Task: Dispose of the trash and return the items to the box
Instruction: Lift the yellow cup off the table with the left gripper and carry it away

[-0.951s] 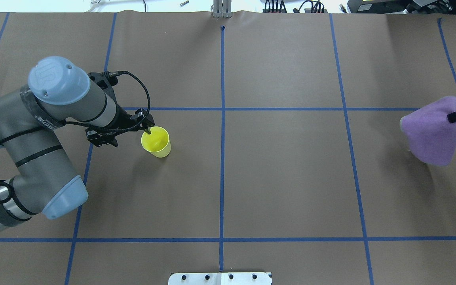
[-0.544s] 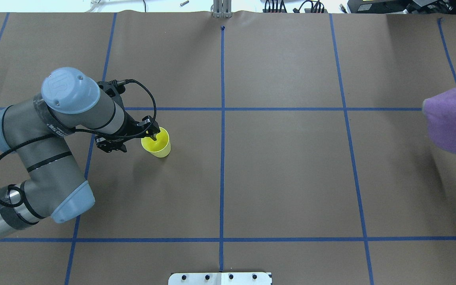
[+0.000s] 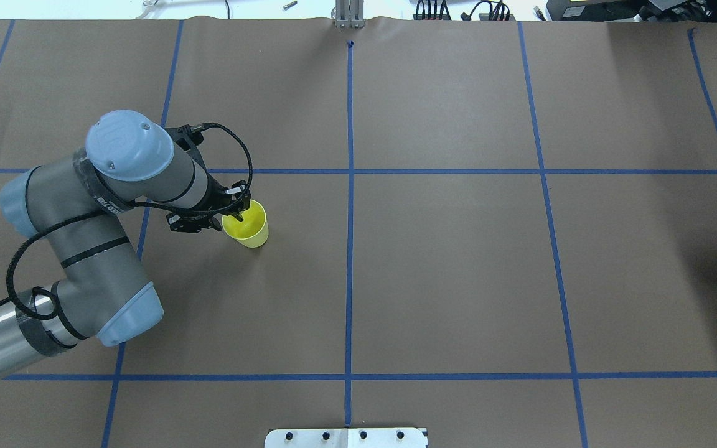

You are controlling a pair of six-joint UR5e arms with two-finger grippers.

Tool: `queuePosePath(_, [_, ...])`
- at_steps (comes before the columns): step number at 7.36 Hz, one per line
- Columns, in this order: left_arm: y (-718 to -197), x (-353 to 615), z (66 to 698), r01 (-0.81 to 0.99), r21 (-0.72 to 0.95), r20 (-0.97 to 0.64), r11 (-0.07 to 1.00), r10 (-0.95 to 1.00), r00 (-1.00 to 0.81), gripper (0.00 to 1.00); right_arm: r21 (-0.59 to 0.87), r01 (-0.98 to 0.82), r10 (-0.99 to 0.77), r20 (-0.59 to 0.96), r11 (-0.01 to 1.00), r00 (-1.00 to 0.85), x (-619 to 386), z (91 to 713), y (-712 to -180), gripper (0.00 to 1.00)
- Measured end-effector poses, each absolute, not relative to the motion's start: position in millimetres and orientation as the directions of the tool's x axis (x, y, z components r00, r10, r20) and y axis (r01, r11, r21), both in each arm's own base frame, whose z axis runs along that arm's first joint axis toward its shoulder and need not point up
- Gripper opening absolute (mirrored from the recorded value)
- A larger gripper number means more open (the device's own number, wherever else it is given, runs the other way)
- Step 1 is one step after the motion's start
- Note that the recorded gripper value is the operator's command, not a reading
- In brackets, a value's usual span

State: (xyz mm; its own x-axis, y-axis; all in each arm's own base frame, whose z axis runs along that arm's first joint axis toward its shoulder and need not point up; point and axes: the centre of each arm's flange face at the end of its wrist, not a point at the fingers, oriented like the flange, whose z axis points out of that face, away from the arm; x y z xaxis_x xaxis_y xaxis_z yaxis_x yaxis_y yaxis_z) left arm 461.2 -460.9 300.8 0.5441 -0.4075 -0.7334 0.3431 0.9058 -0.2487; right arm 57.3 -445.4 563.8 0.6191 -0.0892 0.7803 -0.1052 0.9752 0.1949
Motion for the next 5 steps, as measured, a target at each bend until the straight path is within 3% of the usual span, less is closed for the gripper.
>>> queuePosePath(5, [-474.9,436.3,283.6,0.298,-0.322,-0.745,0.898,-0.435,0.506,0.00,0.210,0.089,-0.197,0.577,0.974,0.792,156.5,619.6,-408.5,0.00])
